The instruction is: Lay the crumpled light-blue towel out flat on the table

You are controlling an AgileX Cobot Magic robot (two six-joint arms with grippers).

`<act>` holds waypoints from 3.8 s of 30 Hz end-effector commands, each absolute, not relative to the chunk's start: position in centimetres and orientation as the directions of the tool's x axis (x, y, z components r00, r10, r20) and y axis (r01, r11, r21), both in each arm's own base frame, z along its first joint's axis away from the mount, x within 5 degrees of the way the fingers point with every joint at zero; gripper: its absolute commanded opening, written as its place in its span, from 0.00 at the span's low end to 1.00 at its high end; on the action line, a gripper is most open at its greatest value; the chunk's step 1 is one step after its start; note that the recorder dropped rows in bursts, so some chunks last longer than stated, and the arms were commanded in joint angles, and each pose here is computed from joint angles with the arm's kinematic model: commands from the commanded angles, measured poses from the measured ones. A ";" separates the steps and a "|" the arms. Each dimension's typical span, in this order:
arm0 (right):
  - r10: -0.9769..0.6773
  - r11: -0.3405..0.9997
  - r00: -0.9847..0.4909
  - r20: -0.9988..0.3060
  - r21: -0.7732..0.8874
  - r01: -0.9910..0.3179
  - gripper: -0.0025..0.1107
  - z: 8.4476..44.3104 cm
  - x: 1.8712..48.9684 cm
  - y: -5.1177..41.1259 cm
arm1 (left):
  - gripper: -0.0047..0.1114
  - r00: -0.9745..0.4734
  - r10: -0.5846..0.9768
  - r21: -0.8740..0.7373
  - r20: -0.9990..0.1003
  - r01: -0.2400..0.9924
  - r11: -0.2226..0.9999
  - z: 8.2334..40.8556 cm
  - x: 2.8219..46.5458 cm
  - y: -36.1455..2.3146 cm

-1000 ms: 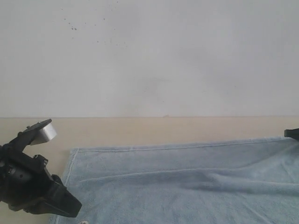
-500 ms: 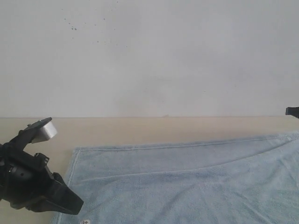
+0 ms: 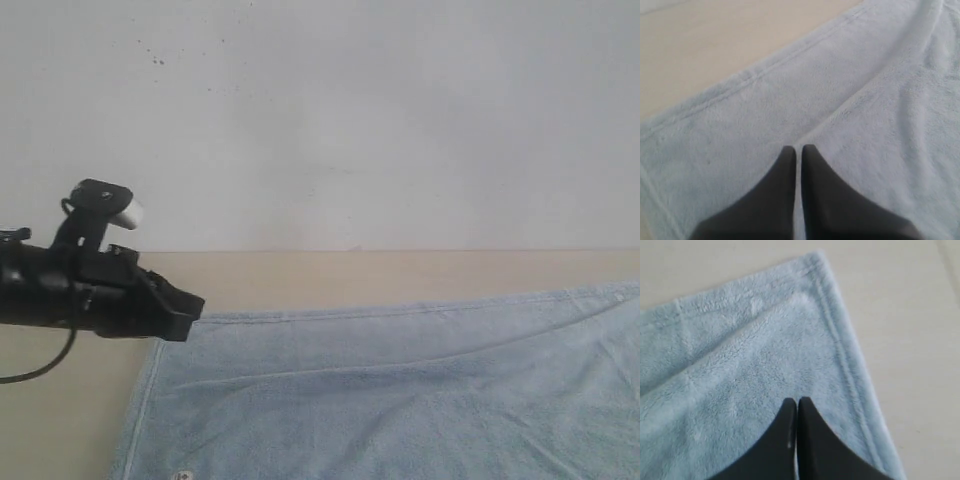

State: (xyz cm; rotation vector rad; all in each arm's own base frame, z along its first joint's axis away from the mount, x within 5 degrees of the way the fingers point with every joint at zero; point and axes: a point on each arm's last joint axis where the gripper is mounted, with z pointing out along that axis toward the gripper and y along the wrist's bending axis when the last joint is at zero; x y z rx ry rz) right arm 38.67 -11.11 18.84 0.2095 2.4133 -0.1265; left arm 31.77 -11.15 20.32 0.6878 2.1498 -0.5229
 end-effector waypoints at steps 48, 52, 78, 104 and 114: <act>0.397 0.893 -0.793 -0.462 -0.003 0.449 0.02 14.6 25.6 -14.9 | 0.07 -0.668 0.356 -0.065 -0.653 0.518 0.853 5.7 41.9 -4.9; 0.421 0.884 -0.779 -0.465 0.017 0.468 0.02 14.7 25.7 -14.9 | 0.07 -0.621 0.340 -0.137 -0.706 0.590 0.795 7.3 41.7 -6.0; 0.132 0.976 -0.233 -0.963 0.167 -0.137 0.02 21.4 20.1 6.3 | 0.07 -0.341 -0.175 -0.120 -0.924 -0.174 0.977 26.8 17.9 0.7; -0.012 0.923 -0.097 -0.995 0.026 -0.383 0.02 20.1 6.4 2.7 | 0.07 0.065 -0.066 -0.076 -0.996 -0.158 0.985 21.5 5.7 1.6; -0.034 0.914 -0.195 -0.980 0.048 -0.403 0.02 19.3 6.4 3.0 | 0.07 0.045 -0.125 -0.131 -0.991 -0.177 0.975 20.8 5.7 1.8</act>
